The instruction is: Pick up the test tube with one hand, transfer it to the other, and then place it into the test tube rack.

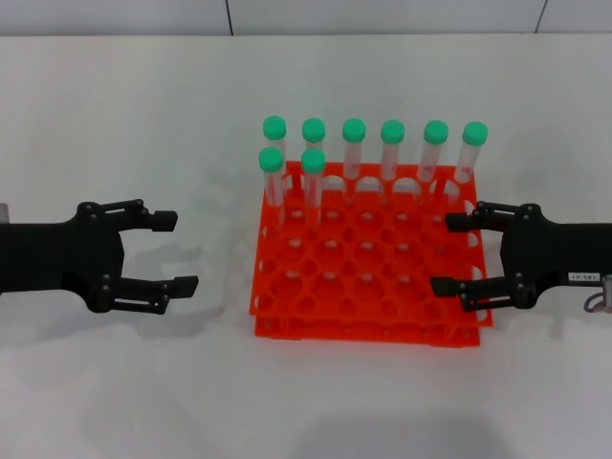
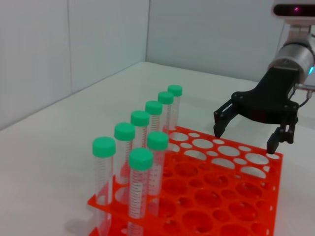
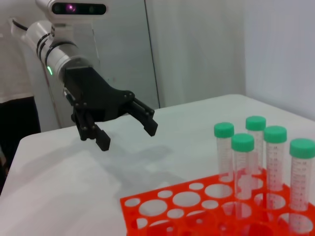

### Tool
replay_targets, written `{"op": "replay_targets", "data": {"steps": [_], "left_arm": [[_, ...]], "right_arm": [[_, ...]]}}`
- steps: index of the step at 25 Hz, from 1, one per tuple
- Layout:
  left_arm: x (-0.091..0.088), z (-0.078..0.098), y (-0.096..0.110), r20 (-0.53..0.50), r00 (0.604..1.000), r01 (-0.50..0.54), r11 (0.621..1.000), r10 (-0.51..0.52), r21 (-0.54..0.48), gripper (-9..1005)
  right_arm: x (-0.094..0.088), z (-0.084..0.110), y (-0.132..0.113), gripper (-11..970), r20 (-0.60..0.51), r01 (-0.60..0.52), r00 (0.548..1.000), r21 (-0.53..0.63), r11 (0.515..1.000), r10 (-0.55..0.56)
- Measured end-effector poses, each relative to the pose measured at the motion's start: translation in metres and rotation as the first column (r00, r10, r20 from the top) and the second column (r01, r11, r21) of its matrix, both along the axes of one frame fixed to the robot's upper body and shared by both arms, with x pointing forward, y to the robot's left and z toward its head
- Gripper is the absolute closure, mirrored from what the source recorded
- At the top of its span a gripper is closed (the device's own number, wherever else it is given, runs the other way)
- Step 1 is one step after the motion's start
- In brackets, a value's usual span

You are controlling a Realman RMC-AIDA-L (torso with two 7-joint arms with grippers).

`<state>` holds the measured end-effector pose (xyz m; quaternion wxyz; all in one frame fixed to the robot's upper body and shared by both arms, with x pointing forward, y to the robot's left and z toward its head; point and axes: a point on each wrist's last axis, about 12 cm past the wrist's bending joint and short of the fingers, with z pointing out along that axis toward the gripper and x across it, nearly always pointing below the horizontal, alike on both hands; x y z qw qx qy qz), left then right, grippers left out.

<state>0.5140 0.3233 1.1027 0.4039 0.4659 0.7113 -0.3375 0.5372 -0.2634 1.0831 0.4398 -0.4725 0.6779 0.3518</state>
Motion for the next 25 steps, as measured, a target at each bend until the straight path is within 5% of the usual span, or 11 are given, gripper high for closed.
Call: {"op": "replay_targets", "data": {"steps": [25], "left_arm": [[0.0036, -0.0024, -0.0005, 0.01, 1.0, -0.015, 1.0, 0.015, 0.018, 103]], "right_arm": [[0.0042, 0.0006, -0.0036, 83, -0.019, 0.009, 1.0, -0.034, 0.999, -0.009]]}}
